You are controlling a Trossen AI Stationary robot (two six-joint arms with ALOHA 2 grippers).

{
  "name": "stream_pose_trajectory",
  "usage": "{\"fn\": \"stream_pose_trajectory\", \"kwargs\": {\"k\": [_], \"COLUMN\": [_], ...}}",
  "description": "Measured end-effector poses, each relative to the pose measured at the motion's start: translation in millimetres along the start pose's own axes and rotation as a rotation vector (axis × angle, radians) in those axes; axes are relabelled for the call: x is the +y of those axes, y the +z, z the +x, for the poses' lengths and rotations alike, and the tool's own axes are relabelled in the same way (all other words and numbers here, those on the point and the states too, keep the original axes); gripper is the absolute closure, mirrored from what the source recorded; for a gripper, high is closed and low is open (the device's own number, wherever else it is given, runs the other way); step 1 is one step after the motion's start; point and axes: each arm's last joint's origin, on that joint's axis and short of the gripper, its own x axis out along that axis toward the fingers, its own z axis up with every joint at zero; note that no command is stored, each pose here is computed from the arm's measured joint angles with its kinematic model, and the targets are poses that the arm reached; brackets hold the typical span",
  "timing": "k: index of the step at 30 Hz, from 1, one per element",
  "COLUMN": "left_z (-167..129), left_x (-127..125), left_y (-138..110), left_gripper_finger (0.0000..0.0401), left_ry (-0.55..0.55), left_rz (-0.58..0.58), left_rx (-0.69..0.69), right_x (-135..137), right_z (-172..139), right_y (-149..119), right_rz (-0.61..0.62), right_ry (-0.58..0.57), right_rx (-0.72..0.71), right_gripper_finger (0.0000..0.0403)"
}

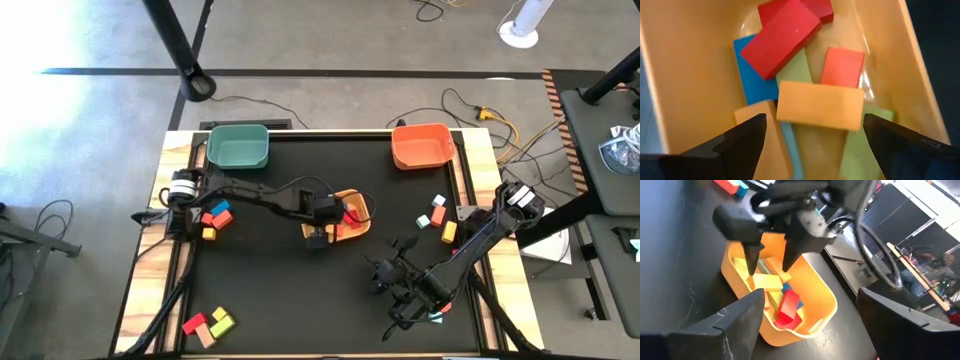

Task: Sort blocks by size
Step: Put the yellow thin block into the yellow bin, then put the light blue square block into the orange bin

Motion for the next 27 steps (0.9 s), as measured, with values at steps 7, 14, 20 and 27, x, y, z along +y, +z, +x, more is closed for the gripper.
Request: {"fn": "stream_pose_trajectory", "kwargs": {"k": [7,14,20,27], "left_z": [-44,-107,-127,-121], "left_x": [-9,-46,-89,-135], "left_y": [19,19,-8,-59], "left_gripper_finger": [0.0084,0.0084,0.0084,0.0084], "left_ry": [-0.004,0.004,-0.083,-0.167], "left_rz": [0.001,0.071,0.129,0.197], "left_rx": [-0.005,-0.221,-0.503,-0.668], "right_x": [-9,-17,1,15], "right_z": [-4,-34,-69,-101], "right_y": [6,26,24,-5], "right_rz": [-0.032,0.099,0.179,0.196], "right_ry": [0.116,0.615,0.695,0.683], "right_rx": [0.089,0.382,0.442,0.738], "right_gripper_finger": [0.0081,0.0089,0.0109,0.0117]}}
